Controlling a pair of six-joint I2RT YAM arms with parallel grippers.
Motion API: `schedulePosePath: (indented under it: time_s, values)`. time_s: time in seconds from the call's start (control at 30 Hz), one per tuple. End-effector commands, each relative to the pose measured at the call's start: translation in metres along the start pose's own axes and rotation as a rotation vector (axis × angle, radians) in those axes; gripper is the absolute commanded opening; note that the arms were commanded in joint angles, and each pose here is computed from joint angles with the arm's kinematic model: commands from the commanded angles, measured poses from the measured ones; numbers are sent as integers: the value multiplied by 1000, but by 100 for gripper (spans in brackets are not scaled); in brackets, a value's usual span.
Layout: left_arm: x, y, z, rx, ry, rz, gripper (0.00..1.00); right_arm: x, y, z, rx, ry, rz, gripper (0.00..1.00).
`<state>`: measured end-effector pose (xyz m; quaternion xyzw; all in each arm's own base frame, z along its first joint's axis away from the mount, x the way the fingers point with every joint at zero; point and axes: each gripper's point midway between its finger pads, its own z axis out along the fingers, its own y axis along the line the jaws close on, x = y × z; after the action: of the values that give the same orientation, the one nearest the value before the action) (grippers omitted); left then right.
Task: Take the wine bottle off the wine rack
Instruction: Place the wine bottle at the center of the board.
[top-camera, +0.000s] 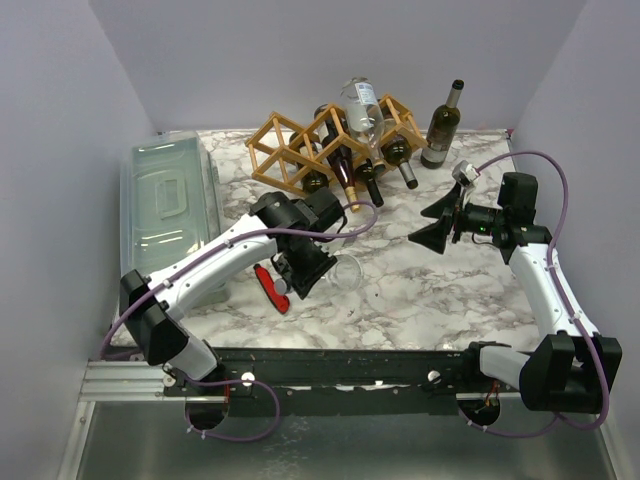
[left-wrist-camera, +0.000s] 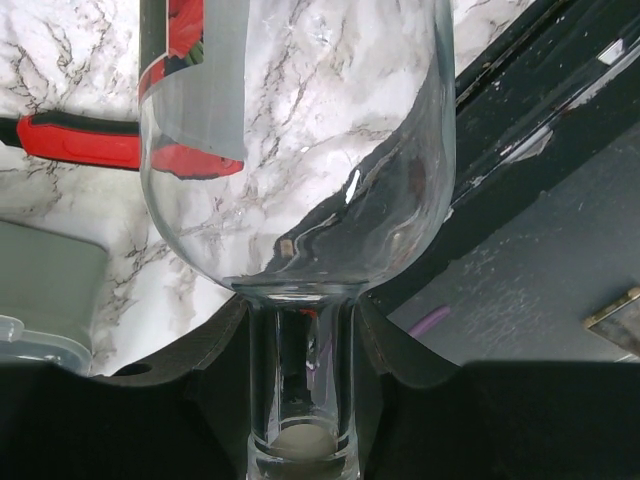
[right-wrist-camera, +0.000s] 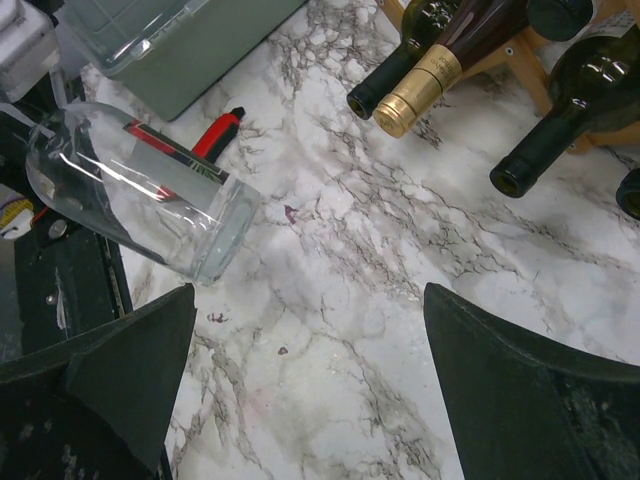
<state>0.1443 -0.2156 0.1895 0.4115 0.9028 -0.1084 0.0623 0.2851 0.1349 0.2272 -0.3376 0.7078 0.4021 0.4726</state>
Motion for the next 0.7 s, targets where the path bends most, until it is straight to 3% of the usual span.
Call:
schedulePosePath:
  time_s: [0.0, 0.4, 0.67]
  values:
    - [-19, -5, -14, -2, -55, 93, 0, -6, -3, -1, 18, -7, -19, 99]
    - [-16, -6, 0, -14, 52, 123, 0, 3, 6, 8, -67, -65, 105, 99]
    - [-13, -9, 9, -2, 93, 138, 0, 24, 7, 25, -76, -60, 193, 93]
